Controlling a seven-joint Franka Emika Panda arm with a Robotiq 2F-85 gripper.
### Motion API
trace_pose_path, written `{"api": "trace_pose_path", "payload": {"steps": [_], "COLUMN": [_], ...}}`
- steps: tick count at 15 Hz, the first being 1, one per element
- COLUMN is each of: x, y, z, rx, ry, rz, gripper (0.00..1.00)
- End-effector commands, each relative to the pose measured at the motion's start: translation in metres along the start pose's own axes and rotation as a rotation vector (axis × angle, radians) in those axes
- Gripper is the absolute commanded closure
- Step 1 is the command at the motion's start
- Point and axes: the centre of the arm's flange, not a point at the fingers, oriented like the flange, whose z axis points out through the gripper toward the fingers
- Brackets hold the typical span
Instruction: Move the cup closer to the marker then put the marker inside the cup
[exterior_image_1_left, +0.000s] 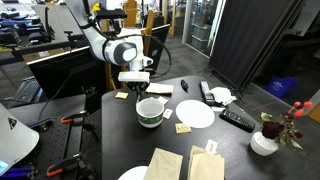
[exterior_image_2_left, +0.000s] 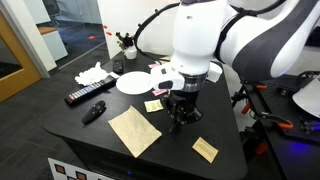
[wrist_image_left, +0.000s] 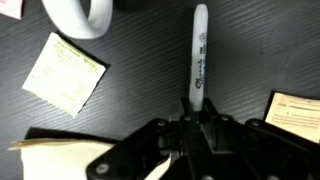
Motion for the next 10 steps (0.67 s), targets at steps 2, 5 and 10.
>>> {"api": "trace_pose_path", "payload": {"steps": [2,5,10], "x": [-0.005,-0.016,-0.047], "y": [-0.007,-0.004,0.003], "z": [-0.048,-0.070,-0.096], "rx": [-0.040,-0.072,-0.098], "ry": [0.015,0.029,0.057], "rz": [-0.010,-0.004,0.024], "gripper": [0.96,0.96,0.96]}}
